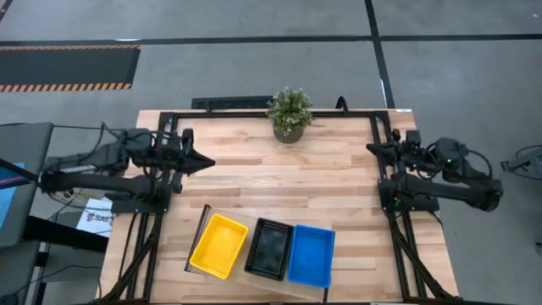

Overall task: Stack baskets on shelf by color
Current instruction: Return to Home Position

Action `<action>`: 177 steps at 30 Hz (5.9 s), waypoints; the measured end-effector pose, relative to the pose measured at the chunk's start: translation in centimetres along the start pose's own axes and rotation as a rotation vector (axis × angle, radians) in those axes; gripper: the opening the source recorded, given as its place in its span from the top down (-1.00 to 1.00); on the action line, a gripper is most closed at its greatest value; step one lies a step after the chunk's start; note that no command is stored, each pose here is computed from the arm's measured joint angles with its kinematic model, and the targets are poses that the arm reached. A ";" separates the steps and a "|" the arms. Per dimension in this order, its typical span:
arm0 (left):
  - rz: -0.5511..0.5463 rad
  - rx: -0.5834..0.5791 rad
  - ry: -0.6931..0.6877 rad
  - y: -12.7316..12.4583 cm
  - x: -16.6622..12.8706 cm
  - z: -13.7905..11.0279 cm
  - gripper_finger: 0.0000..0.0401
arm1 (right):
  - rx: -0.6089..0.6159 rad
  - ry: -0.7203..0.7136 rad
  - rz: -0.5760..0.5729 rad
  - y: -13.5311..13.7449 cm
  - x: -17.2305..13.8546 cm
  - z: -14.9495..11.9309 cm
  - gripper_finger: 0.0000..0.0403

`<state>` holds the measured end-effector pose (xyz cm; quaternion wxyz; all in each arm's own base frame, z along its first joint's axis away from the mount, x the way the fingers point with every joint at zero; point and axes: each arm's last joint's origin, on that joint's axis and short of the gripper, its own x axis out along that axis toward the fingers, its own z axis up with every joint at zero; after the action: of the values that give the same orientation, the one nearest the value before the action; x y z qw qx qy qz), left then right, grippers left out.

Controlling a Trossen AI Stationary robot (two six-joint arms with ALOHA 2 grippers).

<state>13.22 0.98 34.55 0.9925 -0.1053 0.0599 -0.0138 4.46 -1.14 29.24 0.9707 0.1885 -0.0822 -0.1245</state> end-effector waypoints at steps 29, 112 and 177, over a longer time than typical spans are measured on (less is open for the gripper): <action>0.075 -0.199 -0.201 4.1 -1.6 -15.8 1.00 | 0.067 0.116 0.034 -3.8 3.3 -10.4 0.87; 0.136 -0.196 -0.142 4.4 -1.9 -17.1 1.00 | 0.022 0.088 -0.005 -4.7 3.7 -12.1 0.87; 0.136 -0.196 -0.141 4.4 -1.9 -17.1 1.00 | 0.022 0.088 -0.006 -4.7 3.7 -12.1 0.87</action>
<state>9.33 1.82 17.21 0.9779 -0.1982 -0.0020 0.0670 9.51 -2.23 16.76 0.9709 0.2048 -0.0402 -0.1179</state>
